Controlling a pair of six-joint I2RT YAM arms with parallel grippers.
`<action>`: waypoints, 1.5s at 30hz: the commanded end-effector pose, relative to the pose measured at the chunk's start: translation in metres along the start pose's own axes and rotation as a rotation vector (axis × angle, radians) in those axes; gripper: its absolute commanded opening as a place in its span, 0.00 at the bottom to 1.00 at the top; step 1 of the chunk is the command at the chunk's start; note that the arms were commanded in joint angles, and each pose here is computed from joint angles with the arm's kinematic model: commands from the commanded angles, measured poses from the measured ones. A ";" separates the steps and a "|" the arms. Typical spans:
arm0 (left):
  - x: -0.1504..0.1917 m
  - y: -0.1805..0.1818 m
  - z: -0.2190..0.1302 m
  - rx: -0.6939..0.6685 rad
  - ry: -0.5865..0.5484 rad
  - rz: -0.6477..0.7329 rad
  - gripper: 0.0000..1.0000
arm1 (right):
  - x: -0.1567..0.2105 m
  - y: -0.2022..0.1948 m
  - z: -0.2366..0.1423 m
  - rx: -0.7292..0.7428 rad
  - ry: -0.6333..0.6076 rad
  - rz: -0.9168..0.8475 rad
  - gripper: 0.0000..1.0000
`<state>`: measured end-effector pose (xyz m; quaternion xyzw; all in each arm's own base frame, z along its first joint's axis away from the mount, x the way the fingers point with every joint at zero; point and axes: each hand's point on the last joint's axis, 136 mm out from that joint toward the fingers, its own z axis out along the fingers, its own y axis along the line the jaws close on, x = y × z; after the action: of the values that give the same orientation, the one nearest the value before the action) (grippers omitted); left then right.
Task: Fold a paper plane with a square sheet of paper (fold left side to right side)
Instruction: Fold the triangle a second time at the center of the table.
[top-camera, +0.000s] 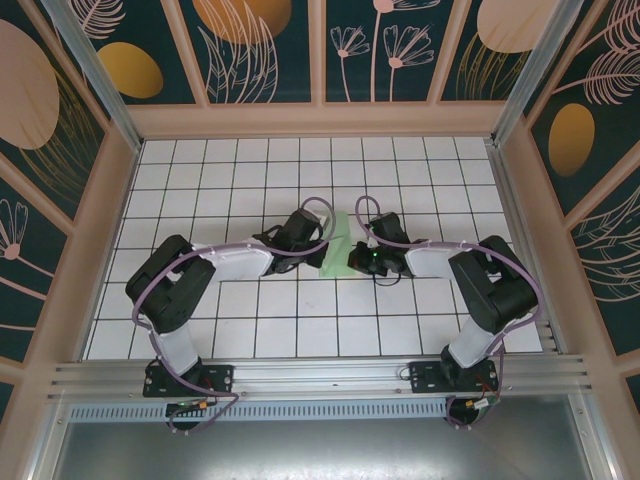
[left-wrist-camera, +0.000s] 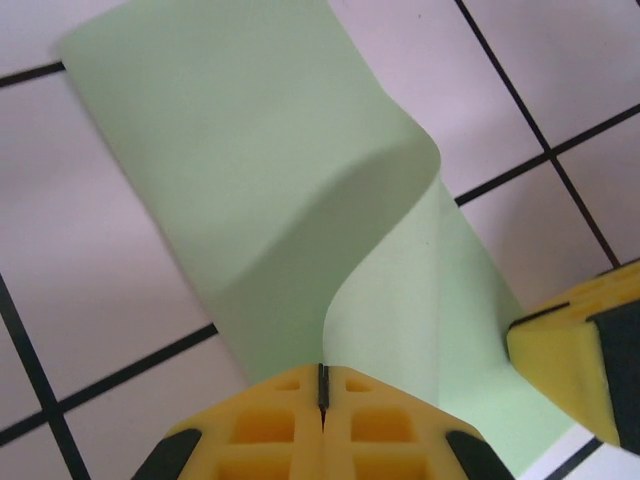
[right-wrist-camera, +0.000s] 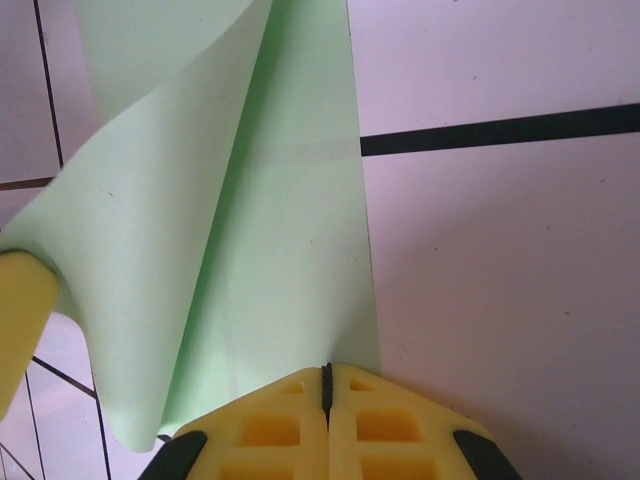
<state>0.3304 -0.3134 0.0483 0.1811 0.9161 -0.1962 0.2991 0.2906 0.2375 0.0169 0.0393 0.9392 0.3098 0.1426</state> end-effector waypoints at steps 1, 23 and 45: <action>-0.007 0.006 0.005 -0.026 -0.004 0.016 0.00 | 0.021 -0.030 0.006 0.125 0.069 0.015 0.00; -0.002 0.016 0.020 -0.052 0.021 0.026 0.00 | 0.022 -0.030 0.003 0.127 0.068 0.010 0.00; 0.012 0.021 0.030 -0.060 0.046 0.023 0.00 | 0.022 -0.028 0.003 0.133 0.070 0.000 0.00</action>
<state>0.3418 -0.3084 0.0205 0.1843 0.9255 -0.1662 0.2862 0.2906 0.2376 0.0169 0.0306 0.9420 0.3010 0.1451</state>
